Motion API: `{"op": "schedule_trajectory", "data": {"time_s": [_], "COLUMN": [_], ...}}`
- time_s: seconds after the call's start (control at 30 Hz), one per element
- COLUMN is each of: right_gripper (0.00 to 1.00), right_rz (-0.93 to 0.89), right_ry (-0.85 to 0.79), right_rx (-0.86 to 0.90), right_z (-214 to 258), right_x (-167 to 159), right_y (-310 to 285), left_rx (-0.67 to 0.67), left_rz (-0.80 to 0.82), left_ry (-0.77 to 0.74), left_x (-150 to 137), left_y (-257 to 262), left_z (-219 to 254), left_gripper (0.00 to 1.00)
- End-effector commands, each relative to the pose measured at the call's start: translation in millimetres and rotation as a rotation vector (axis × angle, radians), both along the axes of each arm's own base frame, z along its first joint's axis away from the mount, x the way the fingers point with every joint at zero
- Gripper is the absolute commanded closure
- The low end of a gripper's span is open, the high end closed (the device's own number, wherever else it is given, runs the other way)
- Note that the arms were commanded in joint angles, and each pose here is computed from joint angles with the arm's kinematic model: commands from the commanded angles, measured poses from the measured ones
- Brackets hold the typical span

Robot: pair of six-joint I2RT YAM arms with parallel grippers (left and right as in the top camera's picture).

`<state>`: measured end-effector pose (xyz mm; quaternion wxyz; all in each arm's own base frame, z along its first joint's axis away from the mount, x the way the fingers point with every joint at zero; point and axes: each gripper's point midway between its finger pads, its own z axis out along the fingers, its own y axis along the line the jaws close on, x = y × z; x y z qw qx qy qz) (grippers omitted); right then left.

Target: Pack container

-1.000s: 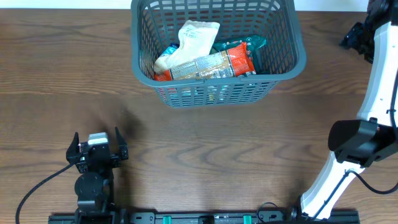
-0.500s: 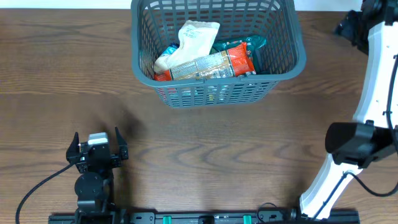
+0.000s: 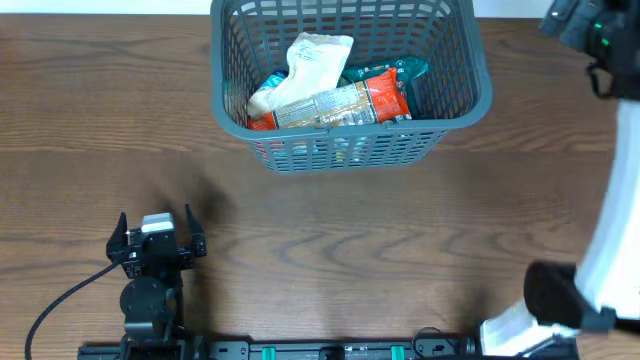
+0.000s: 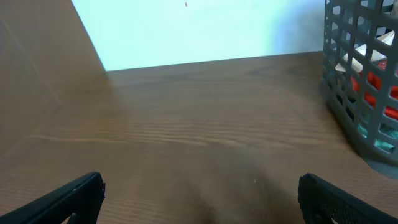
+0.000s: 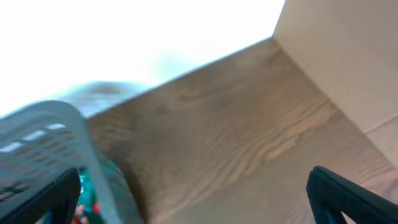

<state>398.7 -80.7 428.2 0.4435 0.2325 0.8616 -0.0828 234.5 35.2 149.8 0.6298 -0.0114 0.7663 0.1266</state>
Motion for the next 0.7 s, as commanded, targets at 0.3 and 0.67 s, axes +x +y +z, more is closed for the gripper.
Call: {"op": "schedule_trajectory", "data": {"time_s": [0.3, 0.67], "right_gripper": [0.01, 0.01], "right_rz": [0.158, 0.246], "right_ry": [-0.169, -0.227], "right_rx": [-0.177, -0.085], "right_z": [36, -12], "right_x": [-85, -138], "right_y": [19, 43], "left_rx": [0.013, 0.013], "left_rz": [-0.006, -0.006], "left_ry": [0.029, 0.029], "left_x": [0, 0], "left_y": [-1, -1], "left_z": [-13, -13], "left_gripper": [0.01, 0.01]}}
